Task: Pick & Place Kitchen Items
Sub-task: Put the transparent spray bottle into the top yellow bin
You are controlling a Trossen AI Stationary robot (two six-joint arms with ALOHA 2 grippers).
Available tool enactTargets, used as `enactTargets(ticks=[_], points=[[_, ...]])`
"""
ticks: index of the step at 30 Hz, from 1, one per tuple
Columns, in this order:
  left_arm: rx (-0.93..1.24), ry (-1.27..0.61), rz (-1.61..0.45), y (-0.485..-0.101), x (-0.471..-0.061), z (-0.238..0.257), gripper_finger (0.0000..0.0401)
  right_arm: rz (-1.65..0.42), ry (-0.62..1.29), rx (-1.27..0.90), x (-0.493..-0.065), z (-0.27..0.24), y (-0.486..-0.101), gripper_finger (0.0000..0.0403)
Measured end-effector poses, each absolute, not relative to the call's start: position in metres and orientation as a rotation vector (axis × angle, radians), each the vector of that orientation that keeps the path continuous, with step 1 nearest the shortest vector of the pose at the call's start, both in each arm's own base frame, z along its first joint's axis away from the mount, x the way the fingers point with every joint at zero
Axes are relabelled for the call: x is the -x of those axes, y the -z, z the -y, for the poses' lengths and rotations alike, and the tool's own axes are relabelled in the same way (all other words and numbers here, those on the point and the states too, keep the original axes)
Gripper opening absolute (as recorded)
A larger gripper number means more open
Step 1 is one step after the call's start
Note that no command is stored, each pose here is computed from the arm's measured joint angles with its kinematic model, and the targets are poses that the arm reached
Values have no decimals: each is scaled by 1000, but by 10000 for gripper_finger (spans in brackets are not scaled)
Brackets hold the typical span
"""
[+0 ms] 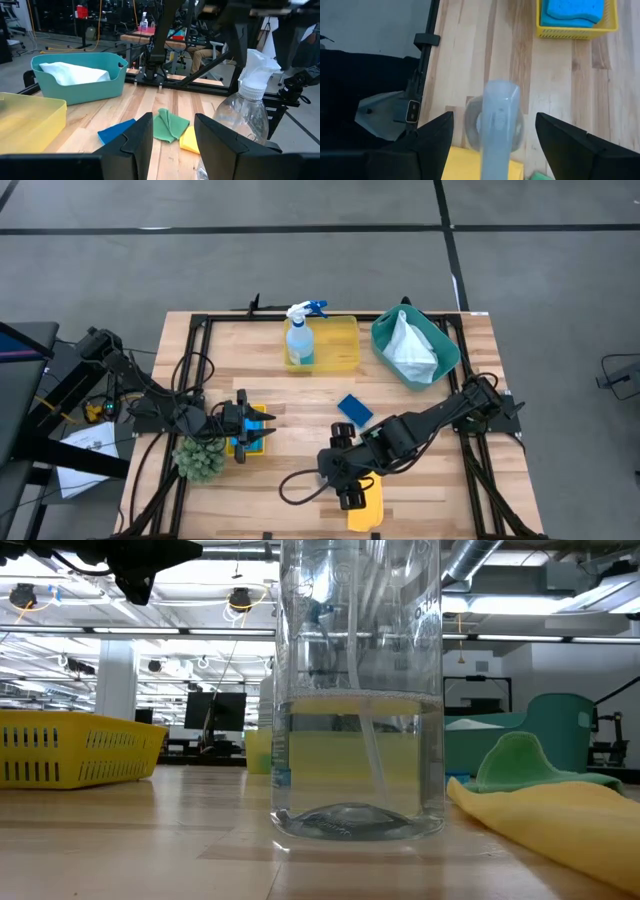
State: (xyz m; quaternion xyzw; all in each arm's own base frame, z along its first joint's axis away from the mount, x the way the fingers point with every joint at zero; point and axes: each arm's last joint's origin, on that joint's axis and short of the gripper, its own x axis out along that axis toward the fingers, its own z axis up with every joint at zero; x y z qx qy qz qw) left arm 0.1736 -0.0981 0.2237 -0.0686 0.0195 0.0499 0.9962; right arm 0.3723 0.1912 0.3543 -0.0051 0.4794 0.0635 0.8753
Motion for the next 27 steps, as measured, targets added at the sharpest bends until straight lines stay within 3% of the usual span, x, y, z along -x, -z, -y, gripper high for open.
enactTargets(ticks=[6, 27], points=[[138, -101, -38, -224, -174, 98, 140, -1042, -148, 14, -374, -193, -339, 273], [138, -100, -39, -224, -174, 98, 140, -1012, -155, 28, -378, -187, -343, 258]])
